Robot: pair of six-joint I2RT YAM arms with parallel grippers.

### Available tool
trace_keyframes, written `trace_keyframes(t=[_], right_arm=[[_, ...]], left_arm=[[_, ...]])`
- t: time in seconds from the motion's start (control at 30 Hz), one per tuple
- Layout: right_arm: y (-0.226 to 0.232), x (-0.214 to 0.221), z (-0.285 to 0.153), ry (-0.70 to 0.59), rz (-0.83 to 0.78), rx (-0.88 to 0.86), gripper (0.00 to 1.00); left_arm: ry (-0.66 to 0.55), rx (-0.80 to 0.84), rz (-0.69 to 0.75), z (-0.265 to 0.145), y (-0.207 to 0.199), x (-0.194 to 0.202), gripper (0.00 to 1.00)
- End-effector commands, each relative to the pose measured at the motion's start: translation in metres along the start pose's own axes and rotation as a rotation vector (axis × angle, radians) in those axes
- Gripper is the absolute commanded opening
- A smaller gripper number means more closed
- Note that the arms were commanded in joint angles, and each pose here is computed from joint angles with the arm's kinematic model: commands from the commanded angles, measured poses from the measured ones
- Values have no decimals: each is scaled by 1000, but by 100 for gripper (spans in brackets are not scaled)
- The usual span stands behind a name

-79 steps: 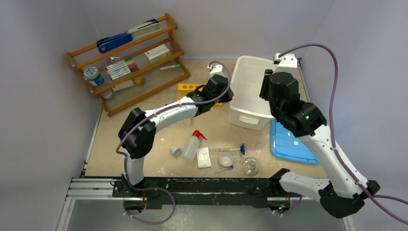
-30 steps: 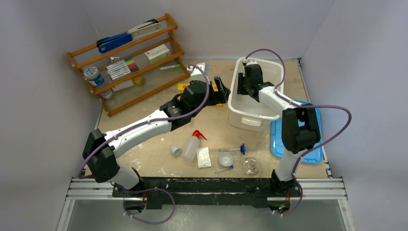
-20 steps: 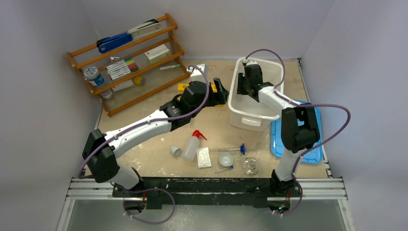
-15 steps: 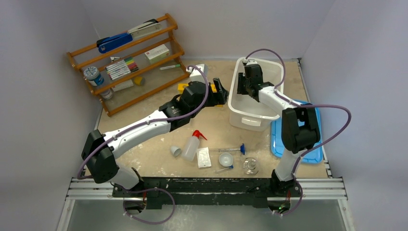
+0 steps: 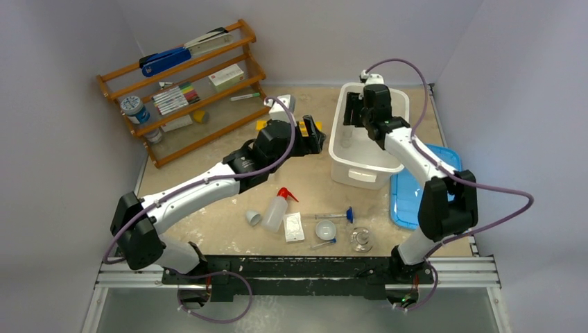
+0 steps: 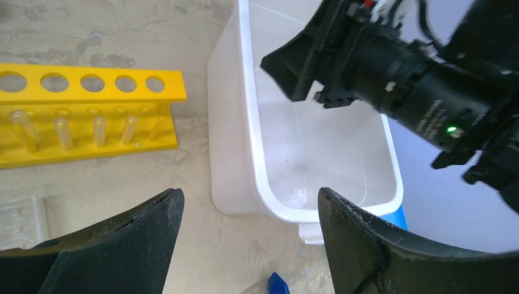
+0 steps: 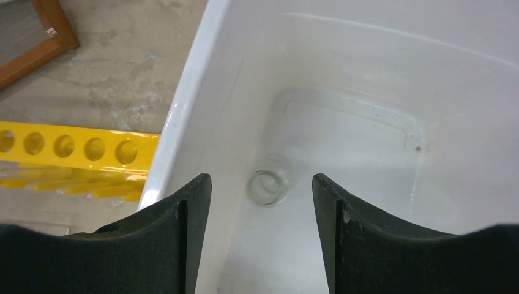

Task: Organize the chemistry lab equipment
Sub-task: Place the collection bottle in the storage box.

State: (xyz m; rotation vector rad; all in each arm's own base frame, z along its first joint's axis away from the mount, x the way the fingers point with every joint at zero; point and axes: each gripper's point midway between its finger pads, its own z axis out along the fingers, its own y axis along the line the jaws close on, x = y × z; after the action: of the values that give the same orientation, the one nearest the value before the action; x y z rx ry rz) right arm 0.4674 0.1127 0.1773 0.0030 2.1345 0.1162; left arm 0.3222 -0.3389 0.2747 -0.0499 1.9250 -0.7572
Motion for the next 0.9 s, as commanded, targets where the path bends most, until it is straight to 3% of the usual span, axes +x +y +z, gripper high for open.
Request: trace_keyframes(t=[0.0,0.1,0.2,0.33,0.5,0.67,0.87], right_arm=[[-11,-47,-50,-148,32,39,64],[-20,-64,-88,-215,47,64,64],[-28,-69,-124,-270,68,75,64],[-37,-62,-166,-301,100,74,64],[-56,-40,-204,-304,130,129,64],[-67,-9,-226,-262,150,154,64],[-83,-5,-253,-277,173,217,65]], left_arm=[[-22,101,87,-20,-16,-11,80],[15,145,245,-35,-30,18,77],[66,189,359,-60,-51,64,61],[130,252,413,-84,-62,117,55],[185,342,427,-101,-71,156,51],[251,350,461,-97,-94,186,63],[327,374,493,-86,-120,214,75]])
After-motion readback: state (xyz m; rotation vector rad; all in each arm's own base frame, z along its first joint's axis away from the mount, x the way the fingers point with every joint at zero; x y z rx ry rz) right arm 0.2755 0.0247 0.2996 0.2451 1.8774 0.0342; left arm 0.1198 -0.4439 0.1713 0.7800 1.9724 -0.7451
